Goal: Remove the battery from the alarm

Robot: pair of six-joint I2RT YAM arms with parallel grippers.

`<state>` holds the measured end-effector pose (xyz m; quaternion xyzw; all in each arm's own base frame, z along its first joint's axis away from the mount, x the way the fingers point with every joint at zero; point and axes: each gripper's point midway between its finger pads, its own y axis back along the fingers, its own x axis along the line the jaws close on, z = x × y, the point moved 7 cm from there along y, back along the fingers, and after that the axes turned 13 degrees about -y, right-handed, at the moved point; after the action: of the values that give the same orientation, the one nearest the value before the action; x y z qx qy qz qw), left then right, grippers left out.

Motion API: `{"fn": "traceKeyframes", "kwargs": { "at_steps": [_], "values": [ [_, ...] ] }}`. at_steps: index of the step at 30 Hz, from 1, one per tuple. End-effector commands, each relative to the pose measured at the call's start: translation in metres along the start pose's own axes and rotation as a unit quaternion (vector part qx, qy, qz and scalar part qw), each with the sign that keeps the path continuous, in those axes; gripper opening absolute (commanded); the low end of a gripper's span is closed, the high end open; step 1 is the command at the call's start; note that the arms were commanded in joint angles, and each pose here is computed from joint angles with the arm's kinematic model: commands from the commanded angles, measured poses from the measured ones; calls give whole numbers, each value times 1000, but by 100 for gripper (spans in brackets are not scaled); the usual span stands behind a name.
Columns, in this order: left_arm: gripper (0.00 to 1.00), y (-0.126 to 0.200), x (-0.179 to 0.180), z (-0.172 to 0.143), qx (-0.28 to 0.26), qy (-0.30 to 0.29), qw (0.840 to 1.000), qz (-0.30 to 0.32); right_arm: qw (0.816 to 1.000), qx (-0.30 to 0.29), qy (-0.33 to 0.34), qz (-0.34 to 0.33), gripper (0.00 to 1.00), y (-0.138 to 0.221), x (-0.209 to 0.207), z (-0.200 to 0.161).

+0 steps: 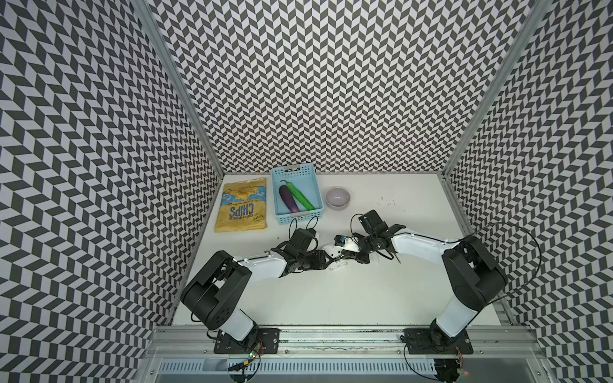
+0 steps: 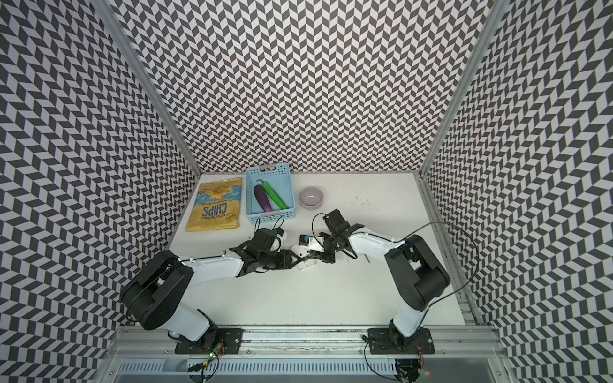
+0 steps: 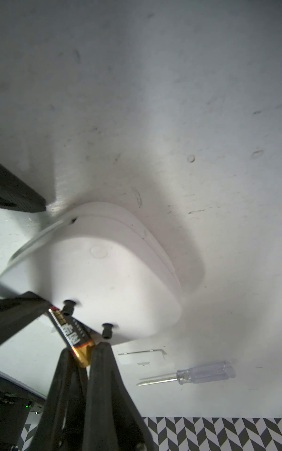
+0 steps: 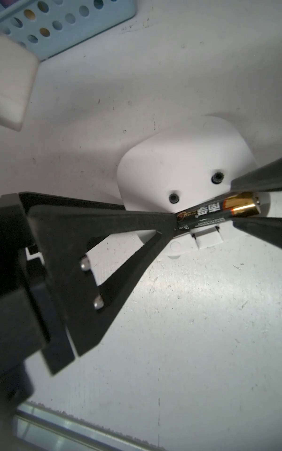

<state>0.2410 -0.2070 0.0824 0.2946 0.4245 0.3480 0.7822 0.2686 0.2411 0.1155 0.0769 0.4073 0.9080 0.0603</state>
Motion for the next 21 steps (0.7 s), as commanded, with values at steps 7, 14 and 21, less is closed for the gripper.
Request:
{"fn": "traceKeyframes", "kwargs": {
  "at_steps": [7, 14, 21],
  "values": [
    [73, 17, 21, -27, 41, 9, 997, 71, 998, 1, -39, -40, 11, 35, -2, 7],
    [92, 66, 3, 21, -104, -14, 993, 45, 972, -61, -157, -167, 11, 87, -23, 7],
    [85, 68, 1, 58, -157, -35, 987, -25, 919, -32, -303, -250, 12, 74, -70, -22]
  ]
}}
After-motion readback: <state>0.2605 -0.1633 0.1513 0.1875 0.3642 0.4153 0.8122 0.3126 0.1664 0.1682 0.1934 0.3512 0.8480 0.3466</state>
